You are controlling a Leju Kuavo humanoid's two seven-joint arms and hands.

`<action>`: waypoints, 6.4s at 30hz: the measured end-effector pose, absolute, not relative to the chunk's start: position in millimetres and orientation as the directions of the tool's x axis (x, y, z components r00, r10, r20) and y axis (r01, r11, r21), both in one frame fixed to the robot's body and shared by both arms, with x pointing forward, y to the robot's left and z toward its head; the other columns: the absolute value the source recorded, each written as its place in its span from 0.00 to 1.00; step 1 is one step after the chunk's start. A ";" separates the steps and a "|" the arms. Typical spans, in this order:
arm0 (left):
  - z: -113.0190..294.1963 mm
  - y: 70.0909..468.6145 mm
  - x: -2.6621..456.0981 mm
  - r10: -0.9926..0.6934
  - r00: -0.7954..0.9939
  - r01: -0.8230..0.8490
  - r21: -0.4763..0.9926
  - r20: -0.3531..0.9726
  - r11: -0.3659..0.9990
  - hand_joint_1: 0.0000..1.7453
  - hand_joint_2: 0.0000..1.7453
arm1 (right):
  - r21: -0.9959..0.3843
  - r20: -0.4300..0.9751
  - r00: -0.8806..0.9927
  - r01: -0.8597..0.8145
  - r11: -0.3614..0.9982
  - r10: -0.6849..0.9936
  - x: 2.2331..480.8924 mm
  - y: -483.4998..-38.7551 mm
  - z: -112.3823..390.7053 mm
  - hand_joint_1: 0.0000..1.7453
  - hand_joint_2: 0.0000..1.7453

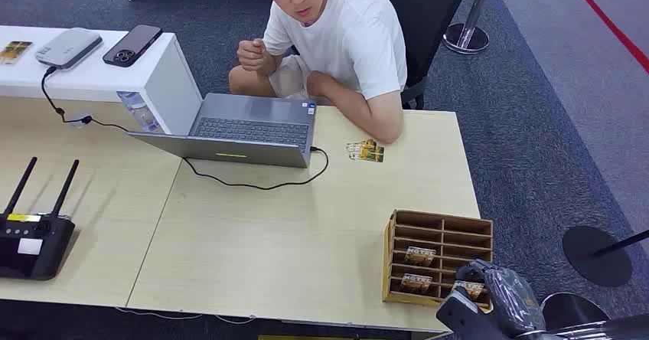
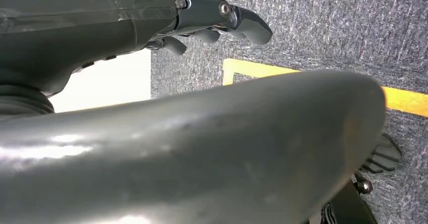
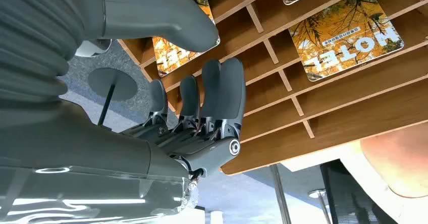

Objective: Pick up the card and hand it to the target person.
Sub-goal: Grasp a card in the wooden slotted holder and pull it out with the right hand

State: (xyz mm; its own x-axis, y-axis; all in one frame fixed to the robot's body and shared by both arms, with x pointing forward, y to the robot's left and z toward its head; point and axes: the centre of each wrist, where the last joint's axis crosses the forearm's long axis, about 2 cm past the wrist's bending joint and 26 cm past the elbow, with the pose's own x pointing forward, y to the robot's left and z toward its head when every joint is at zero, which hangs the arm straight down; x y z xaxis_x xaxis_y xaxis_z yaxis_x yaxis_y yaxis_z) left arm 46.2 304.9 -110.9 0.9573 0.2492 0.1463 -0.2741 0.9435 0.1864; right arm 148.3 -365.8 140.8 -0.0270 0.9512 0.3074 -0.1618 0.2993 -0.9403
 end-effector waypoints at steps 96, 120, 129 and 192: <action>-110.8 304.6 47.4 0.241 0.960 -0.264 0.181 0.140 0.947 0.00 0.00 | -0.931 0.303 0.049 -0.199 0.306 0.952 142.9 -369.6 127.0 0.62 1.00; -110.8 304.6 47.3 0.241 0.960 -0.264 0.182 0.139 0.947 0.00 0.00 | -0.939 0.277 0.046 -0.200 0.281 0.960 143.7 -367.0 126.8 0.63 1.00; -110.8 304.6 47.2 0.242 0.960 -0.265 0.184 0.139 0.947 0.00 0.00 | -0.941 0.269 0.036 -0.205 0.270 0.963 144.4 -366.0 126.9 0.76 1.00; -110.6 305.2 47.0 0.225 0.953 -0.267 0.216 0.202 0.939 0.00 1.00 | -0.891 0.241 -0.470 0.241 0.386 0.849 166.3 -345.6 164.9 0.81 1.00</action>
State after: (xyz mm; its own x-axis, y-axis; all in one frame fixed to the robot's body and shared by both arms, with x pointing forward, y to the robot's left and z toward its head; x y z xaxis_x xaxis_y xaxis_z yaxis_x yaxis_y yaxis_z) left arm 47.0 305.2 -110.6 0.9533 0.2246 0.2020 -0.2670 0.9392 0.2157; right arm 166.3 -345.6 164.9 -0.4700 0.8492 0.2408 0.2408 0.3858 -0.8906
